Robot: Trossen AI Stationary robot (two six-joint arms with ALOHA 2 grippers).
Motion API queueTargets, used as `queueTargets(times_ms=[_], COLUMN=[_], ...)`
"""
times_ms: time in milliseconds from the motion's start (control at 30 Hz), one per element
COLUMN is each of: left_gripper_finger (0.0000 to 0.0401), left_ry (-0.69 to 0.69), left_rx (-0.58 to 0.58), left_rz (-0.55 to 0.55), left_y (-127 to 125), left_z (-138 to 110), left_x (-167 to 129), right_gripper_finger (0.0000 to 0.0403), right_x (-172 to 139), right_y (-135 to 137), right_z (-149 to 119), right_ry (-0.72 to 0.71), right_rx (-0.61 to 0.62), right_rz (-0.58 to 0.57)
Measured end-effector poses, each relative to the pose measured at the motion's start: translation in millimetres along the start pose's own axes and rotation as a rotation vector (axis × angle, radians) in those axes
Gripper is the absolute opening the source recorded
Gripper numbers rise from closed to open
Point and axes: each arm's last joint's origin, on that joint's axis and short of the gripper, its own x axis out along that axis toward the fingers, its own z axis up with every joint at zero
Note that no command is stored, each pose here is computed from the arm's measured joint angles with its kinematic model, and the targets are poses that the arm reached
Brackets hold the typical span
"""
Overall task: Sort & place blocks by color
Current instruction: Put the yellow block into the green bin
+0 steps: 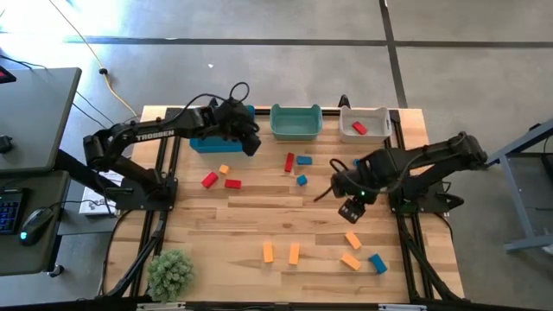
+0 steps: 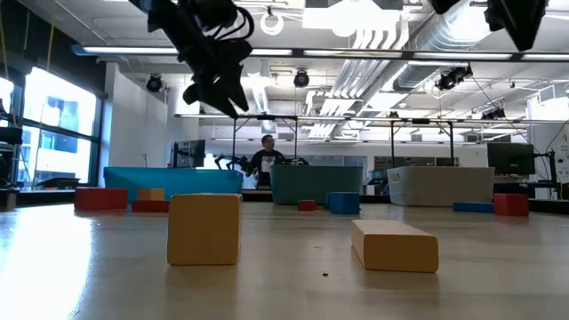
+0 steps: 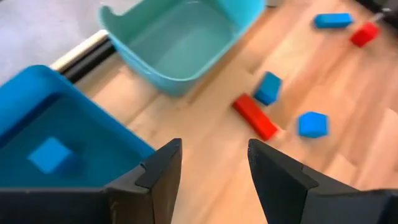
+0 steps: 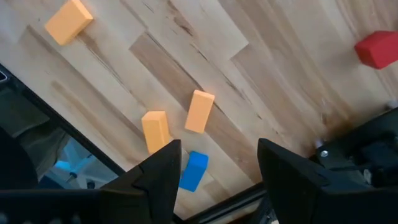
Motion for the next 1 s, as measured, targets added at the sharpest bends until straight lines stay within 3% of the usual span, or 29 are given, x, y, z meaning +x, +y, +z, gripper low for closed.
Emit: queueTargets(times_ms=[500,1000], left_gripper_finger=[0.0174,0.0175], left_ry=[0.030,0.062], left_rx=[0.055,0.089], left_rz=[-0.124,-0.207], left_y=[-52,-87], left_z=[-19,-37], left_x=[-8,-16], right_gripper_finger=[0.0200,0.0200], right_x=[8,40], right_y=[24,52], right_z=[-40,-47], right_ry=[-0.142,-0.152], right_rx=[0.060,0.026], right_rz=[-0.062,-0.139])
